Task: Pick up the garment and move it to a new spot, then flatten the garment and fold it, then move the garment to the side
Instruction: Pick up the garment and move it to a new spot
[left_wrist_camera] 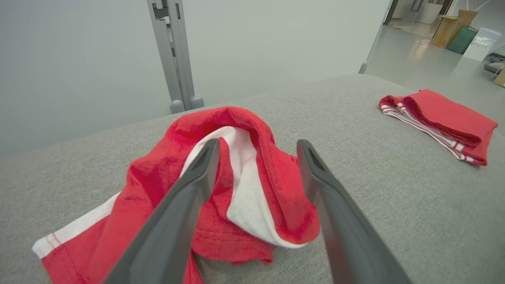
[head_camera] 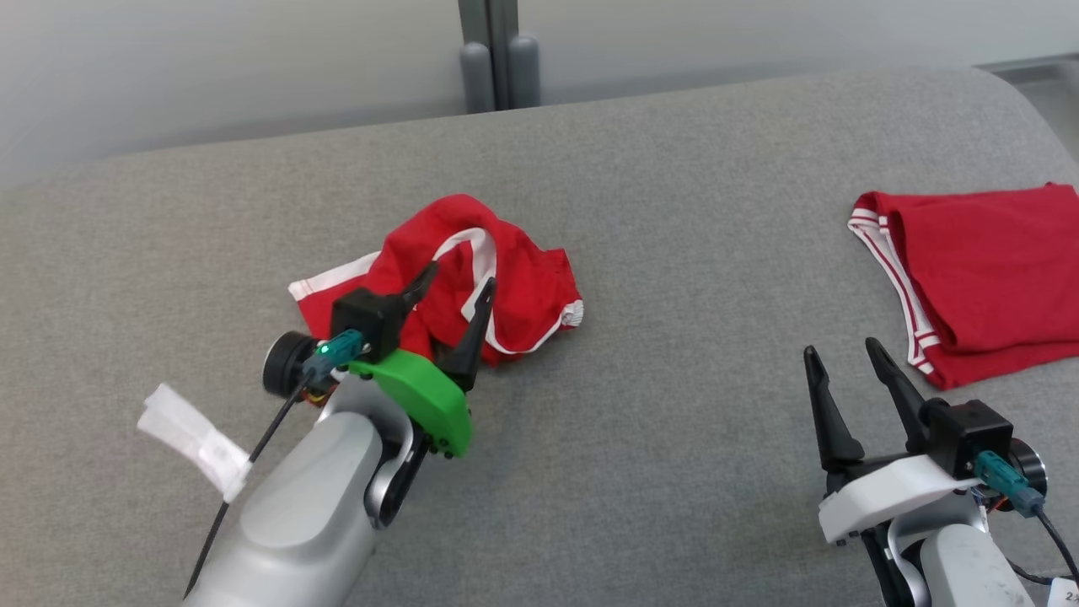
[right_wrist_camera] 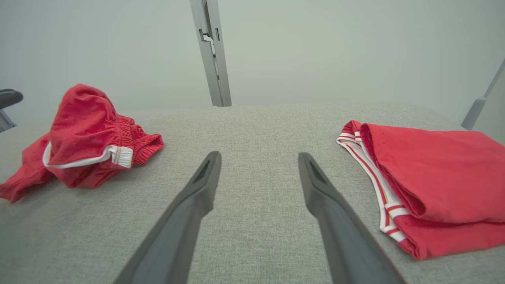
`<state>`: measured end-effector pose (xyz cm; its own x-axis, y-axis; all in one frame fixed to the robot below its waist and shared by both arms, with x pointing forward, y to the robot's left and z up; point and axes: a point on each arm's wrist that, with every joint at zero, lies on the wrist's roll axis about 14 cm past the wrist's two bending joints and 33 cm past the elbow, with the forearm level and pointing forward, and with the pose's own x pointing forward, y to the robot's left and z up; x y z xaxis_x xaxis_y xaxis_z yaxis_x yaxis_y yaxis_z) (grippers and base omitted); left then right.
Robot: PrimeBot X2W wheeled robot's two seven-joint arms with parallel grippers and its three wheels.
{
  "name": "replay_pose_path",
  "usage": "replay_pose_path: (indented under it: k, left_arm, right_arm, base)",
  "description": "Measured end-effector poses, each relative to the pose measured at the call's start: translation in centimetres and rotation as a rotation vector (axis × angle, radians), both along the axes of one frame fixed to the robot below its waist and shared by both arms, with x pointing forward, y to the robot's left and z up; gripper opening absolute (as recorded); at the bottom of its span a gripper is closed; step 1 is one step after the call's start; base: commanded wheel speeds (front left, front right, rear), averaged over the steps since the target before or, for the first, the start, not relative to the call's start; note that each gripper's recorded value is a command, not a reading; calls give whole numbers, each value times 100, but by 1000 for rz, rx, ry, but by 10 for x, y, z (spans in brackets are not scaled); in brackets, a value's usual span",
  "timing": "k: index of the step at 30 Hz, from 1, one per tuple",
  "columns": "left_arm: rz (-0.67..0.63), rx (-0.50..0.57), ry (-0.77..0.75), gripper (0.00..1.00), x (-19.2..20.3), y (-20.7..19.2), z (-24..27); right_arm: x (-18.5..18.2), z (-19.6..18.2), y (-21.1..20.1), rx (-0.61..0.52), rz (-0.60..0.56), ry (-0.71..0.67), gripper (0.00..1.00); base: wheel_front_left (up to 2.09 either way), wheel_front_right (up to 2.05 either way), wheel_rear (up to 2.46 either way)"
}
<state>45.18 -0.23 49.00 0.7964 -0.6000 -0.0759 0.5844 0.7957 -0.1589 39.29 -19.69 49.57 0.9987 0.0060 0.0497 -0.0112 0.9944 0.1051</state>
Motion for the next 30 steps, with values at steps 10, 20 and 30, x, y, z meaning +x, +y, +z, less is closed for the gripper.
replay_pose_path:
  k: [10,20,30]
  left_arm:
    - [252,-71,-60,100,-42,74,16]
    - [461,-148,-67,100,-89,126,11]
    - [522,-148,-41,100,-109,141,-4]
  right_arm:
    - [-6,16,21,2,61,-45,100]
    - [-15,15,34,15,98,-43,100]
    - [-29,-3,35,47,96,9,100]
  base:
    - [0,0,0]
    - [0,0,0]
    - [0,0,0]
